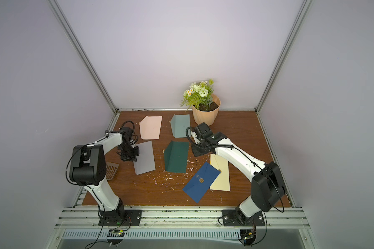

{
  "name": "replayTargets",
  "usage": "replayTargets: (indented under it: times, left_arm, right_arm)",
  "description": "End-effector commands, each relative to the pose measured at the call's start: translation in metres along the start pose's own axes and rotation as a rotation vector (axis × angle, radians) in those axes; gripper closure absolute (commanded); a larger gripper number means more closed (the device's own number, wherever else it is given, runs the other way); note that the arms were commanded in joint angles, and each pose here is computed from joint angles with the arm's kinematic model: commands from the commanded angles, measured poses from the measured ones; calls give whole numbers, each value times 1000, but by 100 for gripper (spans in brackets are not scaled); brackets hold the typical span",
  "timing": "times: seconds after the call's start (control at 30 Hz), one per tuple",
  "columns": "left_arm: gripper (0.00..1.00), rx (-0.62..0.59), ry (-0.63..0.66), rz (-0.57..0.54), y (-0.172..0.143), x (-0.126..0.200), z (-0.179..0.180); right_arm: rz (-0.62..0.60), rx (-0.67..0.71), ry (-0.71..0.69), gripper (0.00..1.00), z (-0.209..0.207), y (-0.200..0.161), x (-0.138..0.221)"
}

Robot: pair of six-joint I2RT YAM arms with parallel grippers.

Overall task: Open the envelope
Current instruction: Adjust the envelope at the center of the board.

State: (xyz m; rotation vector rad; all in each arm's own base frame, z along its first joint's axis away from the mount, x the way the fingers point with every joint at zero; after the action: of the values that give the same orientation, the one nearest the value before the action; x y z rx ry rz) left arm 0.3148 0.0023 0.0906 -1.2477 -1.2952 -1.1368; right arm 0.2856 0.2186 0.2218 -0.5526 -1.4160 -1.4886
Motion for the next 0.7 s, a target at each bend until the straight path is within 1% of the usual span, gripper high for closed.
replayTargets:
  times: [0.0,0.23,0.67]
  left_arm:
    - [93,-23,12,36,-3,1,0]
    - [98,-33,17,30,0,2,1]
    - [97,-59,40,45,6,-1,3]
  right_arm:
    - [-31,0,1,76,-1,5,14]
    - [-25,2,-1,76,-1,4,12]
    - [-14,8,-6,75,-2,2,12]
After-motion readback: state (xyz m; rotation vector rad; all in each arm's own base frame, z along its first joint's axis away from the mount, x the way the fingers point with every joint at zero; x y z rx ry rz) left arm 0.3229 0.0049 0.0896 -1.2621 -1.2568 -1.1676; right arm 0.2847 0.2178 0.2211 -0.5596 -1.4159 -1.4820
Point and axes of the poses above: each gripper's point midway between its finger pads, its own x axis back along the fingers, its own z axis along the line the jaws close on, y = z × x, the point moved 7 cm from there along x, back along the fingers, and after that the axes turned 12 degrees about -x, right-handed, at the moved point
